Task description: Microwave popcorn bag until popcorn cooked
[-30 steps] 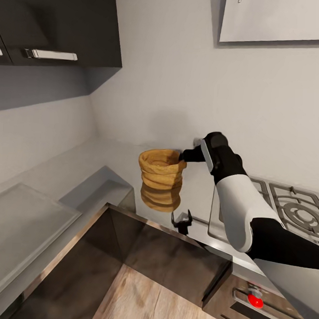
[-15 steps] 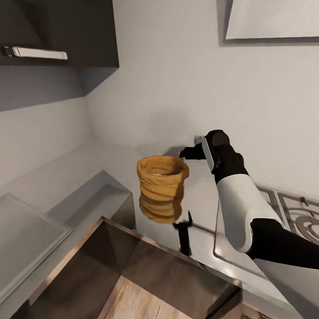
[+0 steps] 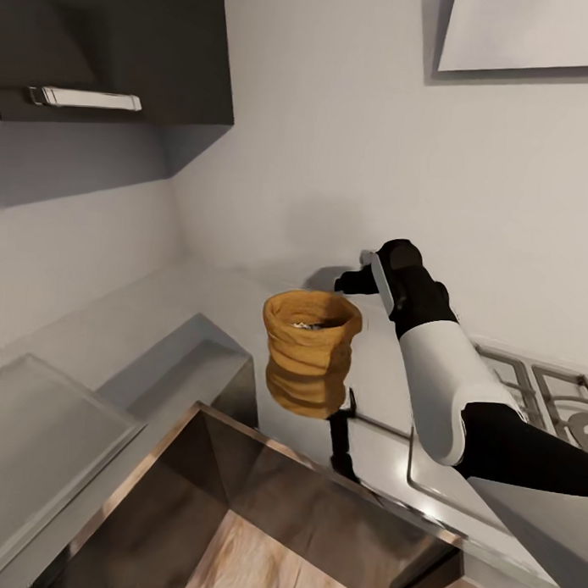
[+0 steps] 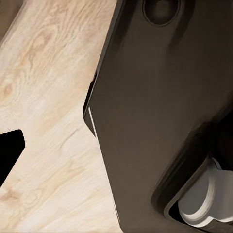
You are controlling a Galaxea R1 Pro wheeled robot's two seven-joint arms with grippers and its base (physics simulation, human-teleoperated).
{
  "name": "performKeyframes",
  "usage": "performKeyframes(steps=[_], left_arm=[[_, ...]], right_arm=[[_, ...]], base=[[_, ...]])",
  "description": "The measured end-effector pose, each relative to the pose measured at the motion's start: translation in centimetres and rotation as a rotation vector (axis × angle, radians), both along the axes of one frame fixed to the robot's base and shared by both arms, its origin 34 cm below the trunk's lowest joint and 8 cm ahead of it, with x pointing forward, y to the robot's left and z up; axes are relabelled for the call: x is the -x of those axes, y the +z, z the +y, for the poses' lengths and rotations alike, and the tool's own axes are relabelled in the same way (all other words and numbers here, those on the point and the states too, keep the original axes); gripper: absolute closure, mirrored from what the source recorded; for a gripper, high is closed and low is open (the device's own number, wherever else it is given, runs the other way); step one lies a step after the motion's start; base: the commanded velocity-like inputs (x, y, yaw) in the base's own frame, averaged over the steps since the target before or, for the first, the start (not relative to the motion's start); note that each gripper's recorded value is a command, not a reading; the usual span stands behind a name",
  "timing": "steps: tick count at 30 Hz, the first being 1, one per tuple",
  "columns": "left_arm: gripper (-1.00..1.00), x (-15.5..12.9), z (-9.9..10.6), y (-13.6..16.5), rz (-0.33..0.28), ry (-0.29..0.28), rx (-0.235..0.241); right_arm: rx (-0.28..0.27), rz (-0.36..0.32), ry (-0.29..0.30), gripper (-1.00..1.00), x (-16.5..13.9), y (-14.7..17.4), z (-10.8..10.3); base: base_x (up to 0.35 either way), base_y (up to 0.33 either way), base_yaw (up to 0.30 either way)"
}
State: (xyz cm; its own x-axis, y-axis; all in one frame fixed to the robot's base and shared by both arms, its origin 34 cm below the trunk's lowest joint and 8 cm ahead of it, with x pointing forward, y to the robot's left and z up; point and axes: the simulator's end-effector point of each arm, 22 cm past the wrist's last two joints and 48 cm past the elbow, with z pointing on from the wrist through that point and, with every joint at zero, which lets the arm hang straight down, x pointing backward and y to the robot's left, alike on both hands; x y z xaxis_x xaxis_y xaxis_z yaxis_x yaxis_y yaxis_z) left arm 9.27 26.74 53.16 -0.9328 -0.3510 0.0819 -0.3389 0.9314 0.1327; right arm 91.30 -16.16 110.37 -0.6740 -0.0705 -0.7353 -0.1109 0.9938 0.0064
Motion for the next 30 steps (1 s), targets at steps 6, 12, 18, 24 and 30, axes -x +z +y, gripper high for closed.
performKeyframes(steps=[6, 12, 18, 24, 30], left_arm=[[-1.00, 0.0, 0.0, 0.0, 0.000, 0.000, 0.000], [-1.00, 0.0, 0.0, 0.0, 0.000, 0.000, 0.000], [-1.00, 0.0, 0.1, 0.0, 0.001, 0.001, -0.001], [-1.00, 0.0, 0.0, 0.0, -0.001, -0.009, 0.002], [-1.00, 0.0, 0.0, 0.0, -0.001, -0.001, 0.000]], right_arm=[[0.000, 0.004, 0.000, -1.00, 0.0, -0.2, 0.0], [0.000, 0.008, -0.006, -1.00, 0.1, -0.3, -0.1], [0.013, 0.009, -0.020, -1.00, 0.0, -0.4, -0.5], [0.026, 0.029, -0.031, -1.00, 0.2, -1.3, -0.8], [0.038, 0.074, -0.027, -1.00, 0.6, -3.2, -0.7]], base=[[0.000, 0.000, 0.196], [0.000, 0.000, 0.013], [0.000, 0.000, 0.000], [0.000, 0.000, 0.000], [0.000, 0.000, 0.000]])
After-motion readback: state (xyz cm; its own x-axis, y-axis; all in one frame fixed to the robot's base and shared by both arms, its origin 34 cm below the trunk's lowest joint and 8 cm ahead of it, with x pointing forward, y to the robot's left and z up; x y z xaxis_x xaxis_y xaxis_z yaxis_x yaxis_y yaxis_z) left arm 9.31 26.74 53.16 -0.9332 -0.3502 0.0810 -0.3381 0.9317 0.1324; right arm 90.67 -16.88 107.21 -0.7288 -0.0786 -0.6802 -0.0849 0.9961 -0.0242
